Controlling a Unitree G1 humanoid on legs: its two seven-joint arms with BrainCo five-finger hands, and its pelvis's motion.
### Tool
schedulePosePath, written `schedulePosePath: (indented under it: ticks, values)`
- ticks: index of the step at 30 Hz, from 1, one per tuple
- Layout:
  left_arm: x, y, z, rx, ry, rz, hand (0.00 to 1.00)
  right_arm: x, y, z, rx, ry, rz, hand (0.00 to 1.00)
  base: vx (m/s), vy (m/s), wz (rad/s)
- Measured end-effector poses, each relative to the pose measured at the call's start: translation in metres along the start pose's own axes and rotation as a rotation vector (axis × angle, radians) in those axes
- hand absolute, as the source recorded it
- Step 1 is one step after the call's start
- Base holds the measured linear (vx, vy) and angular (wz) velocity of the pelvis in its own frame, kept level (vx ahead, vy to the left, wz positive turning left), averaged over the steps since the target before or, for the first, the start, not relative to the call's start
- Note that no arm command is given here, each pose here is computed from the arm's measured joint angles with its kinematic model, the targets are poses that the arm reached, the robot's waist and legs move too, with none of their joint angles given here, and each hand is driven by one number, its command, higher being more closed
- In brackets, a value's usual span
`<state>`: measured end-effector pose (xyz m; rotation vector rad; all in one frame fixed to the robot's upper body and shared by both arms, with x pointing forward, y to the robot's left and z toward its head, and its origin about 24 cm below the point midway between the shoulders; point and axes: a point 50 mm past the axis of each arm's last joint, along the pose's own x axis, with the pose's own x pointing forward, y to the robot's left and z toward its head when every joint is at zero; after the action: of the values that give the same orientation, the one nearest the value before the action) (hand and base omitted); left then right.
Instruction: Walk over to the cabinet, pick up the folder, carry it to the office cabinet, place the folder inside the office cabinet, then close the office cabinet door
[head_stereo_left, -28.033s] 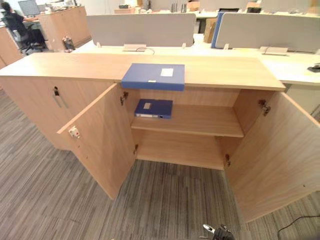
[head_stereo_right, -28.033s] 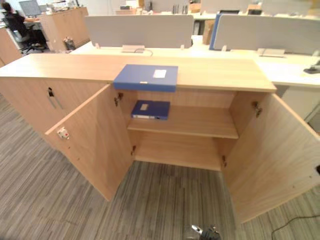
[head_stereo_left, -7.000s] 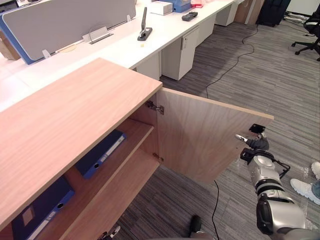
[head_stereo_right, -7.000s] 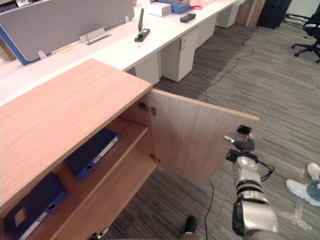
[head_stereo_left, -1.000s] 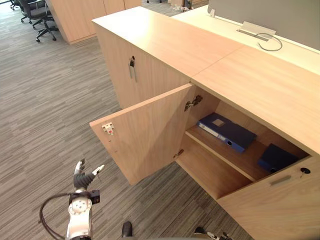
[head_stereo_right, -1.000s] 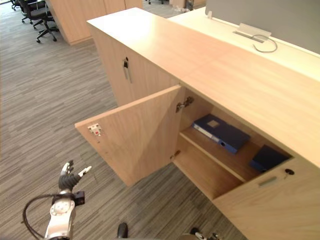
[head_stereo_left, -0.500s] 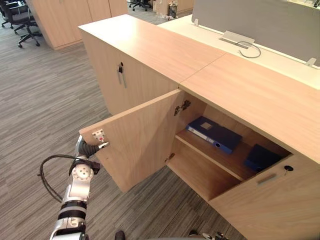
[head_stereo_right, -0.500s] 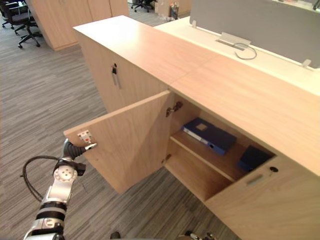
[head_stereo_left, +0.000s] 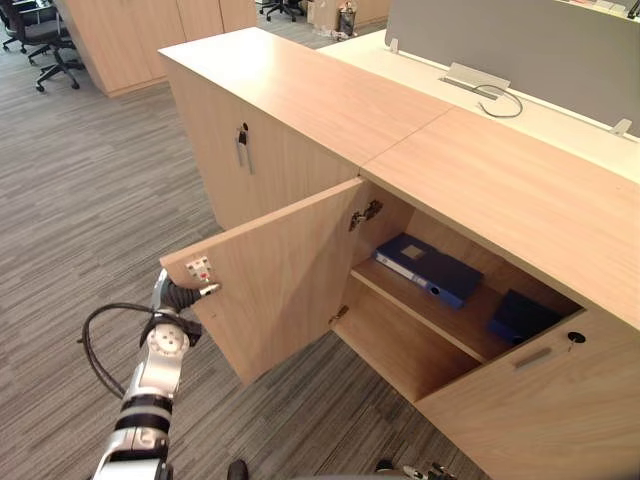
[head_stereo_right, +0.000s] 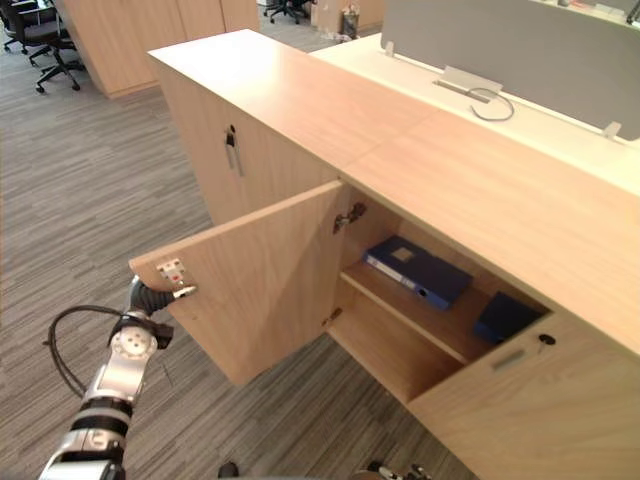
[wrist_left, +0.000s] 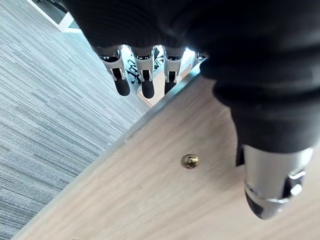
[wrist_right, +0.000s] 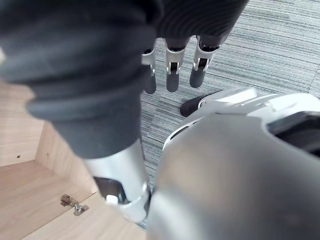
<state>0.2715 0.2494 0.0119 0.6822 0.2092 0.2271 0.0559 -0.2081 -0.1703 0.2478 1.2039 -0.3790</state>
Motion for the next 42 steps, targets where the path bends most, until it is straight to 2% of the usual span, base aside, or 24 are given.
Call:
schedulePosePath:
  ticks: [2, 5, 8, 9, 12, 13, 14, 18, 22, 27, 29, 31, 34, 37, 40, 42]
  values:
    - [-0.016, -0.021, -0.006, 0.017, -0.011, -0.093, 0.00, 0.000, 0.000, -0.002, 0.000, 0.008, -0.001, 0.00, -0.06, 0.015, 0.06]
    - [-0.053, -0.066, -0.020, 0.043, -0.010, -0.347, 0.00, 0.000, -0.001, -0.004, 0.001, 0.016, -0.006, 0.00, -0.06, 0.028, 0.04]
    - [-0.102, -0.120, -0.022, 0.049, -0.038, -0.718, 0.00, 0.000, 0.000, -0.003, 0.001, 0.016, -0.006, 0.00, -0.05, 0.038, -0.08]
    - [-0.112, -0.129, -0.020, 0.048, -0.053, -0.787, 0.00, 0.000, 0.001, -0.003, 0.001, 0.016, -0.005, 0.00, -0.03, 0.020, -0.22]
    - [-0.149, -0.163, 0.008, -0.033, -0.169, -1.050, 0.00, 0.002, 0.003, 0.005, -0.005, 0.005, 0.002, 0.00, -0.03, -0.005, -0.43]
    - [-0.158, -0.172, 0.023, -0.113, -0.199, -1.082, 0.00, 0.003, 0.003, 0.008, -0.019, 0.007, 0.003, 0.00, -0.04, -0.025, -0.70]
    - [-0.159, -0.174, 0.031, -0.152, -0.216, -1.098, 0.00, 0.003, 0.003, 0.008, -0.033, 0.008, 0.005, 0.00, 0.01, -0.040, -0.82]
    - [-0.195, -0.185, 0.073, -0.281, -0.435, -1.327, 0.00, 0.005, 0.003, 0.023, -0.155, -0.026, 0.021, 0.00, 0.02, -0.054, -0.50]
    - [-0.205, -0.184, 0.068, -0.325, -0.407, -1.383, 0.00, 0.005, -0.004, 0.024, -0.210, -0.020, 0.014, 0.00, -0.03, -0.002, -0.10]
    - [-0.213, -0.185, 0.061, -0.353, -0.363, -1.380, 0.00, 0.005, -0.003, 0.026, -0.238, -0.028, 0.022, 0.00, -0.03, 0.001, -0.13]
    - [-0.203, -0.182, 0.054, -0.387, -0.306, -1.303, 0.00, 0.005, -0.003, 0.024, -0.237, -0.026, 0.022, 0.00, 0.01, 0.005, -0.15]
    - [-0.178, -0.176, 0.033, -0.431, -0.173, -1.136, 0.00, 0.004, -0.004, 0.023, -0.232, -0.022, 0.021, 0.00, 0.03, -0.015, -0.19]
    - [-0.138, -0.153, -0.031, -0.459, 0.154, -0.804, 0.00, 0.004, -0.004, 0.018, -0.229, -0.011, 0.027, 0.00, 0.07, -0.113, -0.30]
    - [-0.138, -0.123, -0.097, -0.484, 0.469, -0.550, 0.00, 0.001, -0.005, 0.008, -0.239, 0.003, 0.028, 0.00, 0.14, -0.170, -0.50]
    - [-0.142, -0.100, -0.129, -0.569, 0.652, -0.293, 0.00, 0.000, -0.006, 0.003, -0.255, 0.017, 0.024, 0.00, 0.24, -0.217, -0.45]
    - [-0.140, -0.101, -0.131, -0.615, 0.687, -0.227, 0.00, 0.002, -0.005, 0.011, -0.294, -0.004, 0.025, 0.00, 0.20, -0.072, -0.83]
